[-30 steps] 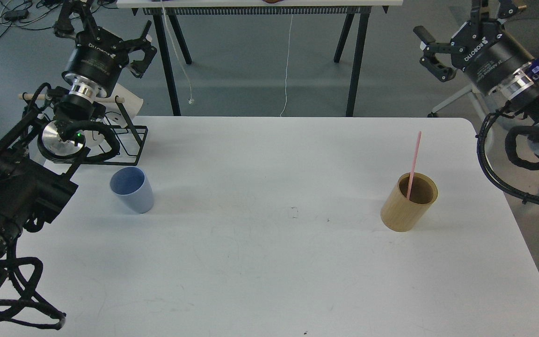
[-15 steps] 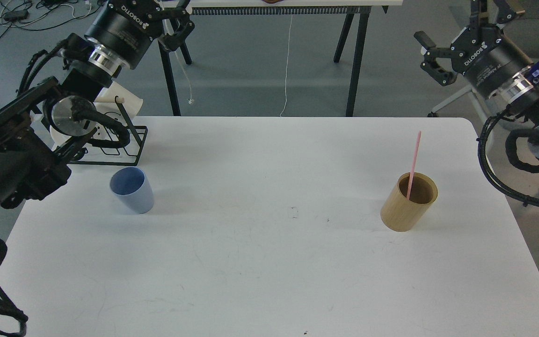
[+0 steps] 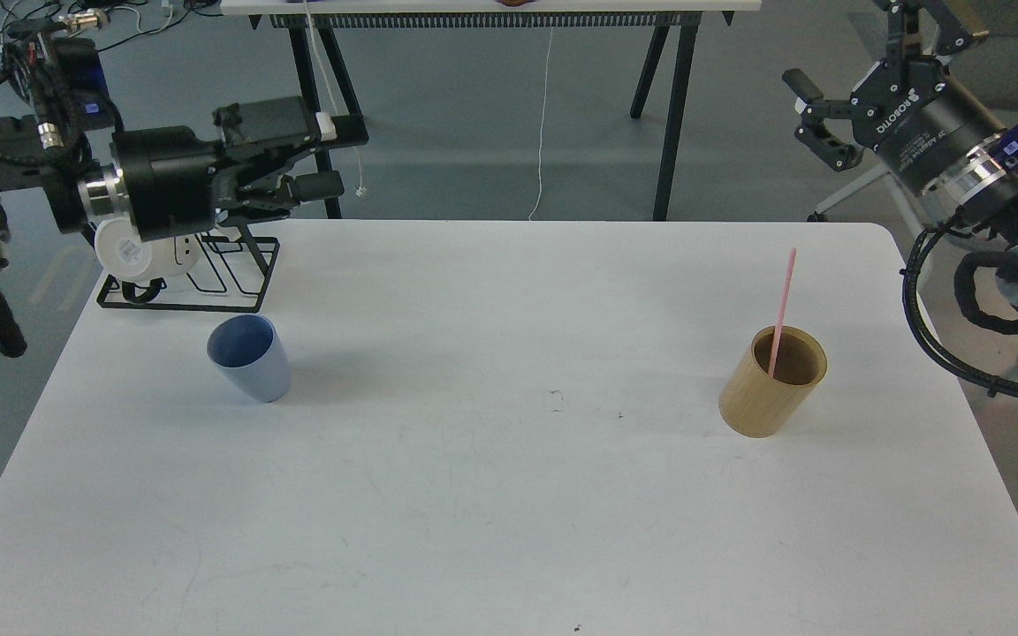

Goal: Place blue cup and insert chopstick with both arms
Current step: 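Move the left gripper down toward the blue cup, then grasp the blue cup with the left gripper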

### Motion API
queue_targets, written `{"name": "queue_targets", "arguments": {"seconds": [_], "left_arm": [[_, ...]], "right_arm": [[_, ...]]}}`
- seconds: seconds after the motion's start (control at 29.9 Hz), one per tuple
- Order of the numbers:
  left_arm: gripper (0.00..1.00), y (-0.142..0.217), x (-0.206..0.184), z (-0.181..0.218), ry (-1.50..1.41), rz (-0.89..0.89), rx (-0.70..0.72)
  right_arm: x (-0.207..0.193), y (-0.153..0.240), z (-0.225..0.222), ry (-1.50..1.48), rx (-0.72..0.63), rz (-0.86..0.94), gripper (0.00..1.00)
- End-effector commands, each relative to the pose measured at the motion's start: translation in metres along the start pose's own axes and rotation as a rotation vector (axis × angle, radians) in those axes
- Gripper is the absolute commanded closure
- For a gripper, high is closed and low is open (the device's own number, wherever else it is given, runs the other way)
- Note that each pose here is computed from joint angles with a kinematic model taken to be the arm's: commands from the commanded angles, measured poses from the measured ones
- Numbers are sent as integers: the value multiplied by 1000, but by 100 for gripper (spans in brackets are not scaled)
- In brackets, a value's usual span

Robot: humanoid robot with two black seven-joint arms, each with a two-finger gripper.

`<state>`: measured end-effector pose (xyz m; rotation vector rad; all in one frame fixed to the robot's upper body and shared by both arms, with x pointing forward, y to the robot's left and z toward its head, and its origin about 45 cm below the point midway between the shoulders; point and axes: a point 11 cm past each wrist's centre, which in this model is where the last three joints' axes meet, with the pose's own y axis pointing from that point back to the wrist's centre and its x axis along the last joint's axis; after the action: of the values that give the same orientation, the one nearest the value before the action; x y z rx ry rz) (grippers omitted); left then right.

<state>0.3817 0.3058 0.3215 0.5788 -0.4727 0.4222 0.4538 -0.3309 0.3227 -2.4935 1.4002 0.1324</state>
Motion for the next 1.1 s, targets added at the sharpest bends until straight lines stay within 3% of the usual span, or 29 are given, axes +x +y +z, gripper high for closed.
{"name": "queue_targets", "arguments": {"seconds": [0.0, 0.33, 0.67, 1.07], "left_arm": [[0, 31, -7, -27, -159, -30, 159], [0, 52, -28, -98, -268, -87, 383], [1, 20, -40, -156, -275, -145, 511], [1, 11, -54, -182, -241, -155, 565]], "right_arm": [[1, 0, -1, 2, 2, 2, 0], [1, 2, 3, -3, -3, 6, 0], [2, 2, 2, -3, -1, 8, 0], [5, 5, 0, 2, -2, 14, 0]]}}
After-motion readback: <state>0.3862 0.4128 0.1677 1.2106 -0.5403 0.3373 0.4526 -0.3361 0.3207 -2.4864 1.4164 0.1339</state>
